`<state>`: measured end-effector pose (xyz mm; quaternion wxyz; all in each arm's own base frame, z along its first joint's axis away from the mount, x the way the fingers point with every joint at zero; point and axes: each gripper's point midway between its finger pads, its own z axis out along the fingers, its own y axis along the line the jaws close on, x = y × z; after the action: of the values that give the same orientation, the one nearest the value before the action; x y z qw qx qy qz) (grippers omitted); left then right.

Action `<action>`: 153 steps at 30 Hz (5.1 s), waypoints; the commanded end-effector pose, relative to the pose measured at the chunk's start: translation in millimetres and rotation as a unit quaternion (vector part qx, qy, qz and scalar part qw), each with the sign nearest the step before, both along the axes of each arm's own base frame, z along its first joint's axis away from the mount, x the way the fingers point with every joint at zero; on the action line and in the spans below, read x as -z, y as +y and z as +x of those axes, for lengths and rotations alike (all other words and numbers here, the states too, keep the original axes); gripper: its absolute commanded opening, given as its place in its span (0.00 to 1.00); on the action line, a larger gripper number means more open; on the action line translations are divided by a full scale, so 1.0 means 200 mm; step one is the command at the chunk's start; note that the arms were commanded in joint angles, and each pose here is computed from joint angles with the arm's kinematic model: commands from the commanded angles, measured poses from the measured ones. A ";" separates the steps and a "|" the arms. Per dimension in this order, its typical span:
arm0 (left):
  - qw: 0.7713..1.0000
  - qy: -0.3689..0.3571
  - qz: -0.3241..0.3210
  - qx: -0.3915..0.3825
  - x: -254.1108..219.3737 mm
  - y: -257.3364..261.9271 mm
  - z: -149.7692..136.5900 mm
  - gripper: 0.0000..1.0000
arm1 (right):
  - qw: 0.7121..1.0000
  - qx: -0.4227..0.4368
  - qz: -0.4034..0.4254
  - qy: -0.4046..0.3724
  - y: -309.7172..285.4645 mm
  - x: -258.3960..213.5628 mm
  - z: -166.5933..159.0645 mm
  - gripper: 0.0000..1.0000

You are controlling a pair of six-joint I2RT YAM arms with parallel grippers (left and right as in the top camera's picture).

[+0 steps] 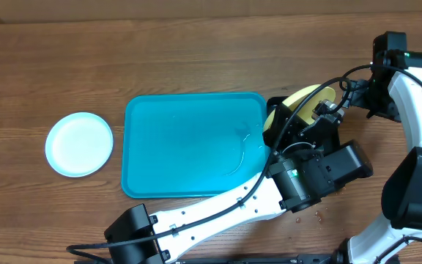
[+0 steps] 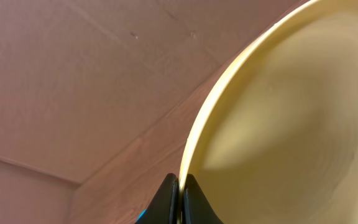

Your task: Clean dirty plates on tray and stack at the side

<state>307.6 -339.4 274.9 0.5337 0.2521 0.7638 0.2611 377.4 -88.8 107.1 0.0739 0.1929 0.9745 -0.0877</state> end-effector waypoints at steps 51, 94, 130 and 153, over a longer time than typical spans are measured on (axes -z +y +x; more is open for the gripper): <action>0.733 0.458 -0.421 -0.276 0.61 1.13 0.35 0.04 | 1.000 0.006 -0.005 -0.015 -0.02 -0.05 0.01 1.00; 0.497 0.307 -0.506 -0.635 1.04 2.72 -0.22 0.18 | 1.000 0.007 -0.005 -0.015 -0.02 -0.05 0.01 1.00; 0.624 0.429 -0.565 -0.327 0.96 1.96 0.30 1.00 | 1.000 0.006 -0.005 -0.015 -0.02 -0.05 0.01 1.00; 0.624 0.429 -0.564 -0.328 0.96 1.96 0.30 1.00 | 0.915 -0.195 0.021 -0.353 0.73 -1.19 -0.30 1.00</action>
<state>366.5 55.3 80.8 0.0581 -0.2950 0.9337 -0.1945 339.3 46.4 312.1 0.3780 0.0339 0.9252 0.0023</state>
